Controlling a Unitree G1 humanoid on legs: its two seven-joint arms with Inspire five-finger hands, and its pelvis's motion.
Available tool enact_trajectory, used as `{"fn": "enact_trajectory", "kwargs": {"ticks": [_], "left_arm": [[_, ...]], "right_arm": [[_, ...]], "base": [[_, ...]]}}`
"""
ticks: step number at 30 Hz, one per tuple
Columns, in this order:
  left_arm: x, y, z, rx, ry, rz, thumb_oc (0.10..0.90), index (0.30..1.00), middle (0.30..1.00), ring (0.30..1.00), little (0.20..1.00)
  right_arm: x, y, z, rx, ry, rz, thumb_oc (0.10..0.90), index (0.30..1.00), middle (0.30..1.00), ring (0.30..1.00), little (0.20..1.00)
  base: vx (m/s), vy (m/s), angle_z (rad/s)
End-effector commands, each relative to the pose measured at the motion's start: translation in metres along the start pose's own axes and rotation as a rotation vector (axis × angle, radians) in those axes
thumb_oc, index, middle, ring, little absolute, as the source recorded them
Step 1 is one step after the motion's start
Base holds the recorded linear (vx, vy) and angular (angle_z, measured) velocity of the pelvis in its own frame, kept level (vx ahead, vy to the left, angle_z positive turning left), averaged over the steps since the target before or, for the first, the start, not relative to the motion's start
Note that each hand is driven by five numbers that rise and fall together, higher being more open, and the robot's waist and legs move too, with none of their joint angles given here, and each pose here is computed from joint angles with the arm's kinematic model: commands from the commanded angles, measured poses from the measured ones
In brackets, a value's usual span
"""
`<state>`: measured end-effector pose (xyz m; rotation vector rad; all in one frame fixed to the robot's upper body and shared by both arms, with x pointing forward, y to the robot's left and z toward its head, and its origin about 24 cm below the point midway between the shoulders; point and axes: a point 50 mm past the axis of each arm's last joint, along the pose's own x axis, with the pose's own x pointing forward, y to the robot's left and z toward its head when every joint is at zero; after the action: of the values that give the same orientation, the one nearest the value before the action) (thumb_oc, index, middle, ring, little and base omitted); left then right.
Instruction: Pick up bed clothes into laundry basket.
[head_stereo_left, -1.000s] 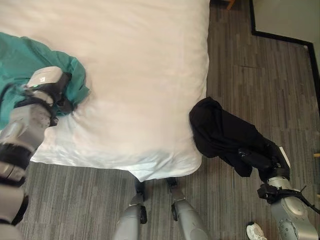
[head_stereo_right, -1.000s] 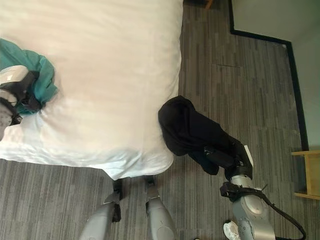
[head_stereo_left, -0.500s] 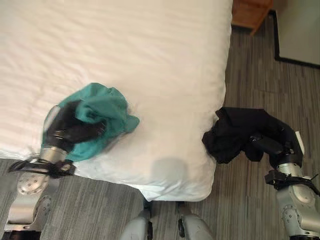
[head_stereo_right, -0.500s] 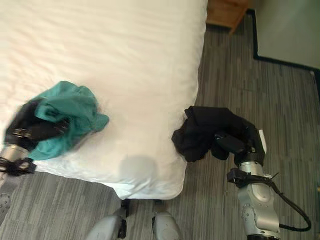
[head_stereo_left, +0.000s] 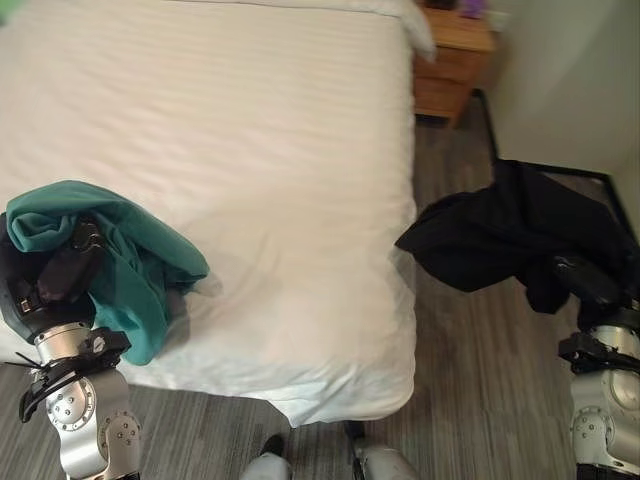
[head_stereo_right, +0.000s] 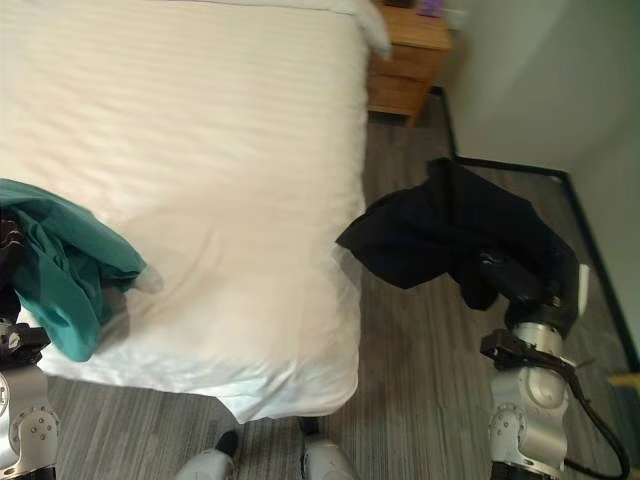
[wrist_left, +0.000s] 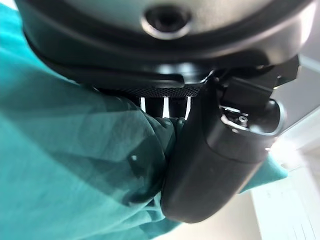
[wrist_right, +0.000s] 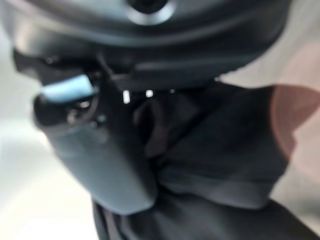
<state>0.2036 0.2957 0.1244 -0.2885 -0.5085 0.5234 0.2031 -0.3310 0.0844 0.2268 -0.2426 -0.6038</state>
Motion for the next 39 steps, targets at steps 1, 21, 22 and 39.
{"fn": "enact_trajectory", "kwargs": {"ticks": [1,21,22,39], "left_arm": [[0.007,-0.032,0.044,0.024,-0.254,-0.218,0.400,0.300,0.300,0.300,0.300],[0.001,-0.004,0.038,0.133,-0.216,-0.053,0.400,0.300,0.300,0.300,0.300],[0.001,-0.005,0.038,0.131,-0.217,-0.052,0.400,0.300,0.300,0.300,0.300],[-0.009,-0.031,0.000,0.007,-0.049,-0.143,0.400,0.300,0.300,0.300,0.300]], "right_arm": [[0.008,0.023,0.039,-0.042,-0.224,0.149,0.400,0.300,0.300,0.300,0.300],[0.002,0.086,0.051,-0.096,-0.331,0.340,0.400,0.300,0.300,0.300,0.300],[0.003,0.086,0.051,-0.096,-0.333,0.341,0.400,0.300,0.300,0.300,0.300],[-0.010,0.075,0.023,-0.068,-0.206,0.288,0.400,0.300,0.300,0.300,0.300]], "base": [[-0.52,0.206,-1.22],[-0.47,-0.230,-1.65],[-0.35,-0.551,-1.84],[-0.05,-0.121,-0.85]]}}
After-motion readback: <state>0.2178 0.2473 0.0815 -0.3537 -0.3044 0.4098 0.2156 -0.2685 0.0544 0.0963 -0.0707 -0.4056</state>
